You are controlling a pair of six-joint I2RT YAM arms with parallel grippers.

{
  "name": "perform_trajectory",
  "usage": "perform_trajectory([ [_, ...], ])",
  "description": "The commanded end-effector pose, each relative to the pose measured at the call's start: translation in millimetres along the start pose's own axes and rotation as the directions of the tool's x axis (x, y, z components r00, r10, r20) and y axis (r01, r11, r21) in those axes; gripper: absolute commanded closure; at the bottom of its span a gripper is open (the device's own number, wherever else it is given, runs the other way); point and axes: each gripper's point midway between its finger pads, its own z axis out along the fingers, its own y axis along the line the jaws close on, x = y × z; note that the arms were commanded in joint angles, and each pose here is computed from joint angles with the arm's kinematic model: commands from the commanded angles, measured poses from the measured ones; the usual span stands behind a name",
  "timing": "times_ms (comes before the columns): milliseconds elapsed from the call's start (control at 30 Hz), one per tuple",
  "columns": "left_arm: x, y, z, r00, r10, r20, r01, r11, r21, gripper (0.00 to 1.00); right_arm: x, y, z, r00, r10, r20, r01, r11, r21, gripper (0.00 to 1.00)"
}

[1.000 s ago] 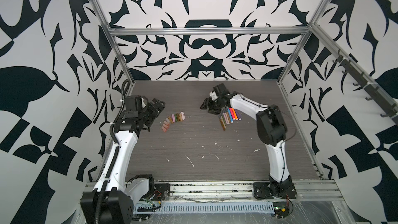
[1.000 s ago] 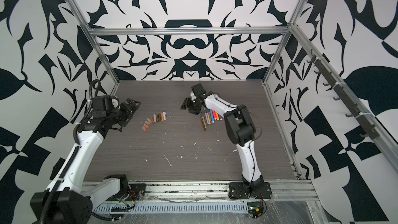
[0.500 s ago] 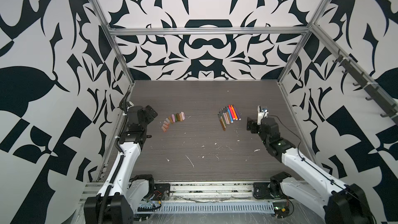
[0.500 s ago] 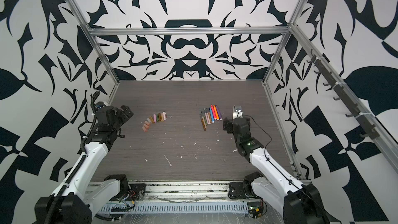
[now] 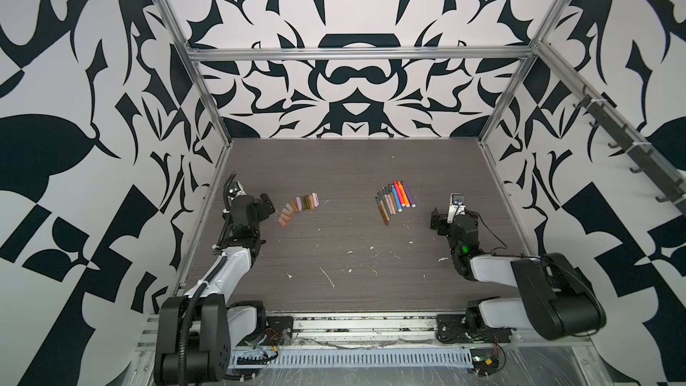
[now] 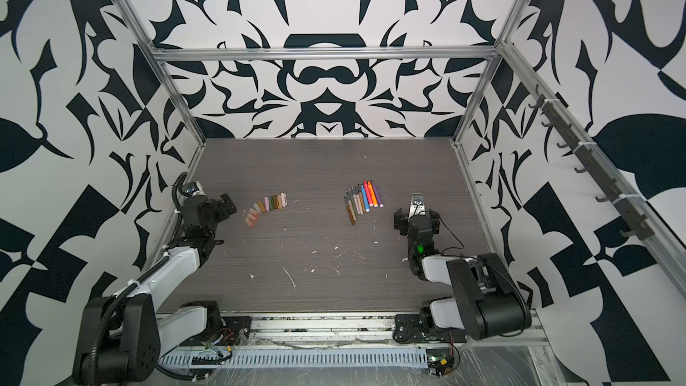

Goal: Remove pen caps from pens
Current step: Reset both arms

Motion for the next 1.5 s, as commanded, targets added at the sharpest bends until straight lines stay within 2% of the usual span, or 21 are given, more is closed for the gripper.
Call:
perform_trajectory([
  [0,-9.0,-3.7,3.7,0.995,0.044,0.084,-0.046,0.999,0.025,0.01,-18.3,-2.1,1.5,0.986,0.076,0.151,-0.071,0.997,-0.040,0.01],
  [67,-7.2,4.4,5.4,0.994,0.042,0.101,-0.040,0.999,-0.015,0.01,-22.2,-6.5,2.8,0.980,0.068,0.189,-0.065,0.998,-0.019,0.00],
  [167,-4.1,12.3,9.9,0.992,0.050,0.115,-0.046,0.998,-0.040,0.01,-17.3,-5.9,5.3,0.987,0.084,0.137,-0.081,0.996,-0.025,0.00],
  [333,9.7,33.0,22.1,0.990,0.024,0.137,-0.011,0.995,-0.096,0.01,-19.0,-12.7,13.1,0.987,0.096,0.126,-0.099,0.995,0.016,0.00],
  [433,13.9,35.1,26.3,0.983,0.005,0.182,0.006,0.998,-0.064,0.01,-16.8,-15.5,21.1,0.992,0.096,0.079,-0.100,0.994,0.047,0.00],
  [500,27.2,18.5,30.4,0.988,0.036,0.148,-0.043,0.998,0.042,0.01,-14.1,-12.8,29.3,0.997,0.079,0.025,-0.081,0.996,0.048,0.00],
  [567,25.5,14.0,35.2,0.981,0.052,0.186,-0.065,0.996,0.067,0.01,-15.8,-1.9,34.9,0.999,0.047,0.000,-0.047,0.999,-0.002,0.00],
  [600,23.5,11.8,38.2,0.982,0.056,0.179,-0.070,0.995,0.072,0.01,-15.9,0.1,35.9,0.999,0.038,-0.005,-0.038,0.999,-0.006,0.00],
  [633,27.0,6.6,42.5,0.990,0.066,0.126,-0.078,0.993,0.093,0.01,-15.2,1.8,36.3,0.999,0.036,-0.009,-0.036,0.999,-0.012,0.00],
  [700,34.9,1.7,52.3,0.995,0.096,0.028,-0.099,0.990,0.099,0.01,-15.2,2.4,36.3,0.999,0.035,-0.009,-0.036,0.999,-0.016,0.00],
  [733,33.6,-0.1,52.3,0.994,0.098,0.050,-0.102,0.989,0.105,0.01,-16.3,4.2,35.5,0.999,0.035,-0.004,-0.035,0.999,-0.026,0.00],
  [767,30.4,0.9,52.1,0.992,0.095,0.080,-0.103,0.990,0.100,0.01,-16.1,14.9,32.5,1.000,0.018,0.000,-0.017,0.996,-0.089,0.01],
  [800,29.4,0.3,50.5,0.993,0.086,0.083,-0.095,0.990,0.104,0.01,-18.1,31.7,23.7,0.999,-0.024,0.037,0.030,0.984,-0.176,0.01],
  [833,30.6,-0.6,50.3,0.994,0.088,0.068,-0.095,0.990,0.109,0.01,-18.9,41.0,12.8,0.994,-0.056,0.089,0.074,0.976,-0.206,0.01],
  [867,32.0,-0.4,49.7,0.994,0.090,0.061,-0.096,0.989,0.109,0.01,-18.6,42.3,3.7,0.988,-0.078,0.137,0.102,0.979,-0.175,0.01],
  [933,31.3,0.5,49.9,0.993,0.087,0.075,-0.094,0.990,0.104,0.01,-16.6,43.7,6.0,0.986,-0.096,0.134,0.116,0.981,-0.155,0.01],
  [1033,30.7,-0.1,49.7,0.993,0.089,0.074,-0.096,0.990,0.107,0.01,-15.6,15.8,36.8,1.000,-0.015,-0.023,0.013,0.999,-0.050,0.01],
  [1067,30.6,-0.4,49.6,0.993,0.089,0.074,-0.096,0.989,0.109,0.01,-14.8,13.8,37.5,0.999,0.026,-0.032,-0.028,0.996,-0.086,0.01],
  [1467,29.9,-0.3,49.4,0.993,0.091,0.081,-0.099,0.989,0.108,0.01,-15.6,15.6,34.9,1.000,0.016,-0.015,-0.017,0.995,-0.093,0.01],
])
